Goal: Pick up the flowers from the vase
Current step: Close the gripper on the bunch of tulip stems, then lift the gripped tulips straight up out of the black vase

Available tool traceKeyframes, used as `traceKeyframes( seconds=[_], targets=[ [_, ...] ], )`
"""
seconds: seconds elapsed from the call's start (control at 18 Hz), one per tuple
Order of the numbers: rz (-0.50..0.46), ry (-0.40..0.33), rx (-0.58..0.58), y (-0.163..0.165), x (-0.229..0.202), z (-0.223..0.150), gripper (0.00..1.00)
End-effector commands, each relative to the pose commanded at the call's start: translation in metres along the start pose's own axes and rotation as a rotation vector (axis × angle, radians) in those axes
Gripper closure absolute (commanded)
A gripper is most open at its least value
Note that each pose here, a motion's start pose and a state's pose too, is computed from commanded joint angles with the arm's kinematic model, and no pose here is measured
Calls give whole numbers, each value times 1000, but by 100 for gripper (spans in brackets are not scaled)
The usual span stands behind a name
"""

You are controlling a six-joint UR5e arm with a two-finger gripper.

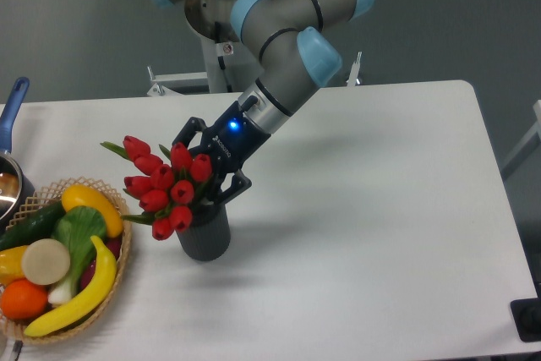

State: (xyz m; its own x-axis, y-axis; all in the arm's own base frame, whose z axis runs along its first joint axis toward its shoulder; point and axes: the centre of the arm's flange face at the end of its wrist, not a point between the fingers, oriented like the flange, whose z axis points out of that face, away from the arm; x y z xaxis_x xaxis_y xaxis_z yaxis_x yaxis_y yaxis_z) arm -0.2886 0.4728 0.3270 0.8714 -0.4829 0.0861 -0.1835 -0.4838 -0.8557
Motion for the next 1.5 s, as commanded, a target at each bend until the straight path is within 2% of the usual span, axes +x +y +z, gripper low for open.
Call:
traceKeyframes(
  seconds=[0.17, 0.83, 1.5],
  targets=[
    [-7, 0, 8, -1, 0, -1, 57],
    [-62, -38, 80, -20, -3, -29, 57],
    [-131, -94, 103, -72, 10, -63, 57]
  ],
)
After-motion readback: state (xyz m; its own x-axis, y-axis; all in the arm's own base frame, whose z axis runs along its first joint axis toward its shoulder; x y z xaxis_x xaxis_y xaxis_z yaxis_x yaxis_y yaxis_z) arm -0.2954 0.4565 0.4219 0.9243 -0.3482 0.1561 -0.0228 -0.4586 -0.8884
